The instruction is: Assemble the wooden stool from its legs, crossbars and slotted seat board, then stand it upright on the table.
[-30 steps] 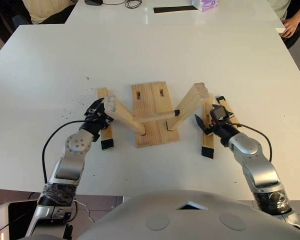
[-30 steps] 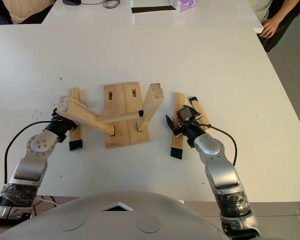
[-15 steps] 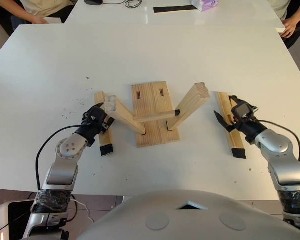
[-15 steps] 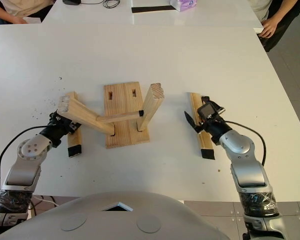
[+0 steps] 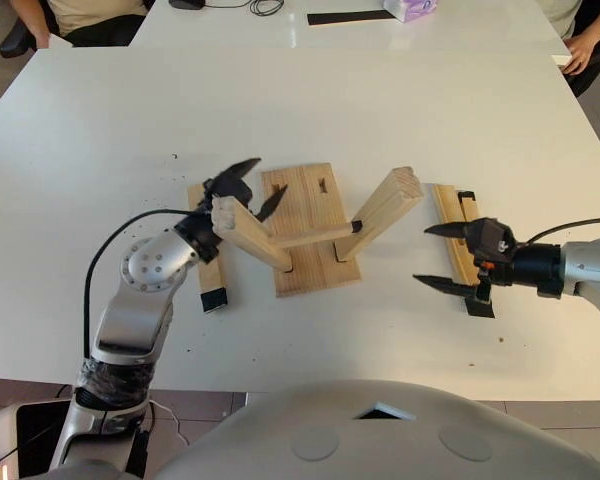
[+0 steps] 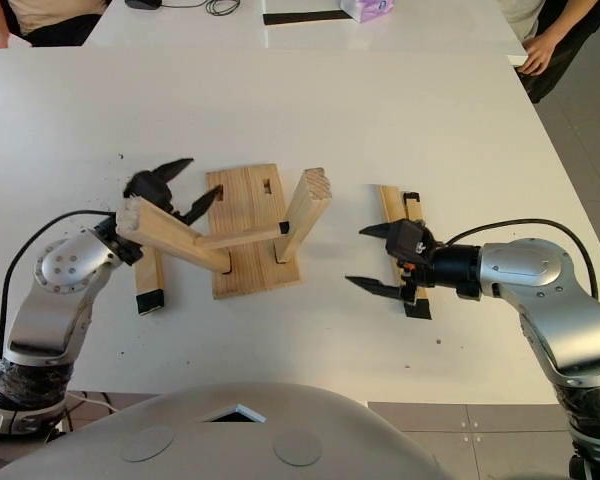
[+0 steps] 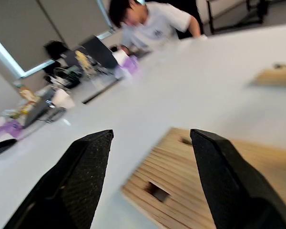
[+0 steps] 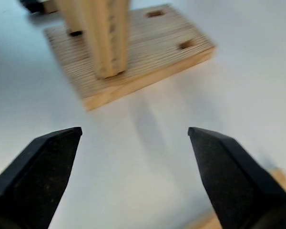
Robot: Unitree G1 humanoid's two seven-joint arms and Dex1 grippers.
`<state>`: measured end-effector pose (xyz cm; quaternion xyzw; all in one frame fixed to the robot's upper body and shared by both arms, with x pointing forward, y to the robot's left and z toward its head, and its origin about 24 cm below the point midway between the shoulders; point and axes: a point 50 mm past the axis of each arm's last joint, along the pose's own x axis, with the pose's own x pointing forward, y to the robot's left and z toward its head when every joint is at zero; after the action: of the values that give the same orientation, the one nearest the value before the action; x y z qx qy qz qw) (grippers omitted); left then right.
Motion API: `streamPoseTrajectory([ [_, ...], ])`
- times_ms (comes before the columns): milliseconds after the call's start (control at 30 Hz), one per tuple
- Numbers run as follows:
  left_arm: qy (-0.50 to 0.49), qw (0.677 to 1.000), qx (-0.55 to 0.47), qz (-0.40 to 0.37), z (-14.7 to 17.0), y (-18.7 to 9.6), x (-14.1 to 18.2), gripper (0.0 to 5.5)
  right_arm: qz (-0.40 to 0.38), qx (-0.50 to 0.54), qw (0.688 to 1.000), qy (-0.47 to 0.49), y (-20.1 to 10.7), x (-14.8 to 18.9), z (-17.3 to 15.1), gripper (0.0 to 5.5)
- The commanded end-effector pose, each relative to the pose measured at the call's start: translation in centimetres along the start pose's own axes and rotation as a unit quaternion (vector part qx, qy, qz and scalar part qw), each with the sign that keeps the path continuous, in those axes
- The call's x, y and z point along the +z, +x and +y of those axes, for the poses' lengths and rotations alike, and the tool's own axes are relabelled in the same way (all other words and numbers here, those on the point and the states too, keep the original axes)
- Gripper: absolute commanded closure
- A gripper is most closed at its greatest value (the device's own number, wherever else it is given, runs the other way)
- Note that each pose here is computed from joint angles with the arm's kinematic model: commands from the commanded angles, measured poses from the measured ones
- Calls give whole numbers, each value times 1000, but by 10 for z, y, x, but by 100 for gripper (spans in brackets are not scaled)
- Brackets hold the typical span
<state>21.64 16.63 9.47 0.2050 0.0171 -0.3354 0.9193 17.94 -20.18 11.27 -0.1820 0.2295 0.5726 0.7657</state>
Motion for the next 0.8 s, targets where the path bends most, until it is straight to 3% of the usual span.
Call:
streamPoseTrajectory([
  [33,-25,999,-28,9,-29,16,-2,248,-1,46,999,-3,12,2,6,136],
  [233,-59,998,-23,-5,-60,52,1,248,13,87,996,4,22,-4,20,136],
  [433,-63,998,22,8,-64,78,-13,248,51,87,995,0,18,-13,11,136],
  [600,-33,997,62,-21,-27,89,-4,248,57,98,994,5,25,-17,7,136],
  [800,88,994,56,-11,38,80,-7,248,59,134,989,28,34,-22,17,136],
])
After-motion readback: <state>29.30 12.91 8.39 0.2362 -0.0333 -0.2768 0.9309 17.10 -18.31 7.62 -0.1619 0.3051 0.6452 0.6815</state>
